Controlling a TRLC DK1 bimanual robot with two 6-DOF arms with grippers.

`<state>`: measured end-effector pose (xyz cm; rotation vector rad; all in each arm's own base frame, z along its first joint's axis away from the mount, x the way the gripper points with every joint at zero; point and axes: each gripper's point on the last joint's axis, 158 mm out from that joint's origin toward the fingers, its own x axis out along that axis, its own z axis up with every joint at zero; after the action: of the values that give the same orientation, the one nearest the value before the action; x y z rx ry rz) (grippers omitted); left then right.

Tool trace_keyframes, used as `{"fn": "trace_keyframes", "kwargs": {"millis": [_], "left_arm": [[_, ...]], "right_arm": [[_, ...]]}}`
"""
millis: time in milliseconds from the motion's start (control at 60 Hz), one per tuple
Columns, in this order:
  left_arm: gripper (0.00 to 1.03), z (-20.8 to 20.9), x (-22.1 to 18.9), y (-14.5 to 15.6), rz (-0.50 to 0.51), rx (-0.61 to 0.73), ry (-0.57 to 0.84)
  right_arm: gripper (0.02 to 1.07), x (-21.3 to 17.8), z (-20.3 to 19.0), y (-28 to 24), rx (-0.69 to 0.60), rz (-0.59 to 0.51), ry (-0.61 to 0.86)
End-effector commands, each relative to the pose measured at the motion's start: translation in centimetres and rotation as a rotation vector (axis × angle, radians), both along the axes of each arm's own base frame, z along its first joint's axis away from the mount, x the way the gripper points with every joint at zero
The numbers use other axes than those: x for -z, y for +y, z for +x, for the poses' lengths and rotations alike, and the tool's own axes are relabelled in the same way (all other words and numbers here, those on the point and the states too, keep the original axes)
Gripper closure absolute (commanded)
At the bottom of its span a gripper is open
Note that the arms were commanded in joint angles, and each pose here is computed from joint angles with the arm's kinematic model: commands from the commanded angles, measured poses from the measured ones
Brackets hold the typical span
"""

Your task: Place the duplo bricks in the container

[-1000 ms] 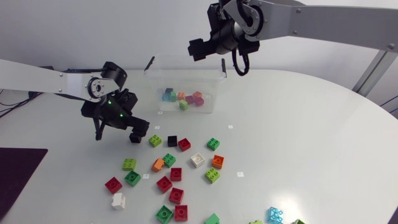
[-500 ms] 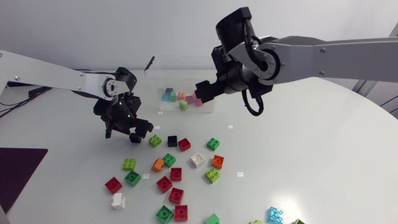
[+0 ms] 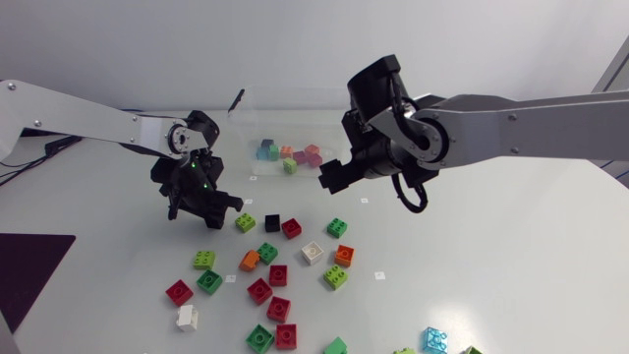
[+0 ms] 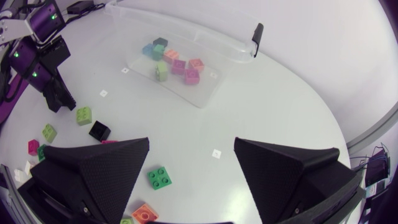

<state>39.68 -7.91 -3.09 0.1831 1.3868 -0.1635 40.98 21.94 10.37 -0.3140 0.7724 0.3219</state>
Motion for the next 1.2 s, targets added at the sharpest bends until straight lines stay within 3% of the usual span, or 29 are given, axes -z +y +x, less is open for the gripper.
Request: {"fn": "trace_keyframes", "kwargs": {"millis": [0, 483, 750, 1017, 1183], "left_arm": [[0.83, -0.3, -0.2, 0.0, 0.007, -0.015, 0.017], [0.83, 3.2, -14.1, -1.4, -0.032, 0.075, -0.231], [0.83, 5.0, -21.0, -5.2, -0.118, 0.177, -0.375], [0.83, 7.4, -23.6, -9.1, -0.197, 0.278, -0.462], [0.83, 8.9, -24.1, -10.7, -0.246, 0.312, -0.492]], "right_arm": [[0.09, 1.5, -0.6, -0.3, -0.018, -0.012, 0.029], [0.10, 8.4, -3.5, 0.6, -0.250, -0.143, 0.187], [0.10, 11.7, -3.8, 0.0, -0.313, -0.185, 0.226], [0.12, 14.8, -4.4, -0.1, -0.356, -0.185, 0.272], [0.22, 15.6, -4.5, 0.3, -0.367, -0.182, 0.273]]}}
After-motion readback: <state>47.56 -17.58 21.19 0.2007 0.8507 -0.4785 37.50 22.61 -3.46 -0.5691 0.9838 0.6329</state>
